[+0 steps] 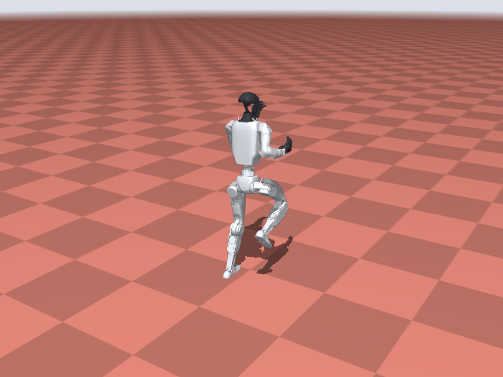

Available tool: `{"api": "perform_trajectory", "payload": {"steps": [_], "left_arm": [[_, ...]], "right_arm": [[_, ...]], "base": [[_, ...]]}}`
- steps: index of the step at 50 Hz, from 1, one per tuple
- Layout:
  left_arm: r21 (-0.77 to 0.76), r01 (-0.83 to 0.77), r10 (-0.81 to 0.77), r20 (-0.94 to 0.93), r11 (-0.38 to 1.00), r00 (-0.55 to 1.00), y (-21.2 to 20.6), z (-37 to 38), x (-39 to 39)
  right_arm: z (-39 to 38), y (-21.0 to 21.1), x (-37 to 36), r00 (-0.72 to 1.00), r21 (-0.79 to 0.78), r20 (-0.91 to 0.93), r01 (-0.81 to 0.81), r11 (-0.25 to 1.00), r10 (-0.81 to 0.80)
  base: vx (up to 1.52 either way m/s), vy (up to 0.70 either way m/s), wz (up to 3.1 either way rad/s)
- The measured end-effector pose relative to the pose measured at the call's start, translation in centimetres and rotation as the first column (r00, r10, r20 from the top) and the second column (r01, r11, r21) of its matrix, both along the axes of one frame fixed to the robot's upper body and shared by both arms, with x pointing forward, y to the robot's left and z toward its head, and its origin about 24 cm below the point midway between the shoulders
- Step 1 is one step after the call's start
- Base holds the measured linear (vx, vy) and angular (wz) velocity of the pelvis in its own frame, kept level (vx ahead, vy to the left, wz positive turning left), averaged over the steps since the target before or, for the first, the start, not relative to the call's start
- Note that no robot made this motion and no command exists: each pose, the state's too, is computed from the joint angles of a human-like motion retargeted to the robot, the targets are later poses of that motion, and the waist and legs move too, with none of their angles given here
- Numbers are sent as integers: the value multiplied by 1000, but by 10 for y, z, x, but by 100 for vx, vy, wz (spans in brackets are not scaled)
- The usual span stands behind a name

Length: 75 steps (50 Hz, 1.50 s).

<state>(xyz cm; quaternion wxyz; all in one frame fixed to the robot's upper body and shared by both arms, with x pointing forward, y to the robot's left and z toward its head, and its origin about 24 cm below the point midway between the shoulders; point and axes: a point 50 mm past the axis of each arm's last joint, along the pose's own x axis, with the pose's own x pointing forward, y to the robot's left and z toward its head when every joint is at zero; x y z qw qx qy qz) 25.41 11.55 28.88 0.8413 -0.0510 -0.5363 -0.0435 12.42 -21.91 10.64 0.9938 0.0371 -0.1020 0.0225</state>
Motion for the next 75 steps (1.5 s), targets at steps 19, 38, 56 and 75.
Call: {"api": "perform_trajectory", "payload": {"steps": [19,38,56,75], "left_arm": [[-63,-148,30,-833,987,552,135,-185,-108],[-64,-99,69,-365,993,928,66,-83,1],[-176,-36,-51,-464,984,884,76,-117,-30],[-83,-188,-11,-934,979,357,121,-233,-137]], "right_arm": [[161,56,108,634,-49,771,-40,998,63],[3,17,53,988,-133,153,18,991,2],[-13,-1,54,1000,-100,-10,13,995,-14],[117,86,67,681,-74,674,-326,942,288]], "base": [[1,-11,-18],[9,10,12],[13,-8,15],[13,5,-51]]}}
